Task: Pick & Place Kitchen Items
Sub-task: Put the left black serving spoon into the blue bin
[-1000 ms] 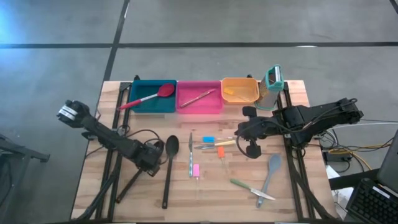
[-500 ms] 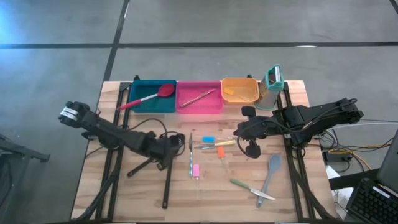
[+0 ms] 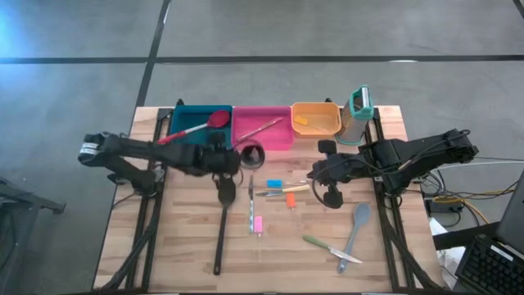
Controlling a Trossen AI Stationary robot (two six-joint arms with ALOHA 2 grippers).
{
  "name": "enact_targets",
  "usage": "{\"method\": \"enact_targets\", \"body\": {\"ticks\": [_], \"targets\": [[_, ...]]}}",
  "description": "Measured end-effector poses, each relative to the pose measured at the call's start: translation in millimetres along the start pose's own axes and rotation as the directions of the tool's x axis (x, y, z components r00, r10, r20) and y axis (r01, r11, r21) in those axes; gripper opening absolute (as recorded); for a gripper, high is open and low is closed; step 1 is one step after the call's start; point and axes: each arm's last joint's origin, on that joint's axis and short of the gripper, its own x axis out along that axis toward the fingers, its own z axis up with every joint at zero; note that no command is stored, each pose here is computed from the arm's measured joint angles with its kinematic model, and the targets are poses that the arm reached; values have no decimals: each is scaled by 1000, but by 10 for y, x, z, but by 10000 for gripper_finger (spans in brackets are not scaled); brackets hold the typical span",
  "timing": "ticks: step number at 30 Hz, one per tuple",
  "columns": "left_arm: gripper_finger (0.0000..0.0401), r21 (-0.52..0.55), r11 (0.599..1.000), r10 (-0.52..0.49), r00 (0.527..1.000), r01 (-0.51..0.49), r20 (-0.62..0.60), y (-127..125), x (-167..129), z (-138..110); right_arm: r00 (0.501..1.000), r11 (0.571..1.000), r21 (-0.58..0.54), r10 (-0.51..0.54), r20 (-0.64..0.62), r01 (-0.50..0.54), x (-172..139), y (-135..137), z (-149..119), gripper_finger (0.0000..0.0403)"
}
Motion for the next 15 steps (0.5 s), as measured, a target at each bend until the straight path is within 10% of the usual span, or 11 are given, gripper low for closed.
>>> {"method": "enact_targets", "body": {"ticks": [15], "targets": [[73,-132,975,112,902,-181,-416,1358,-261,-269,999,1000,-14,-3,-48,2,107,21,-103,11]]}}
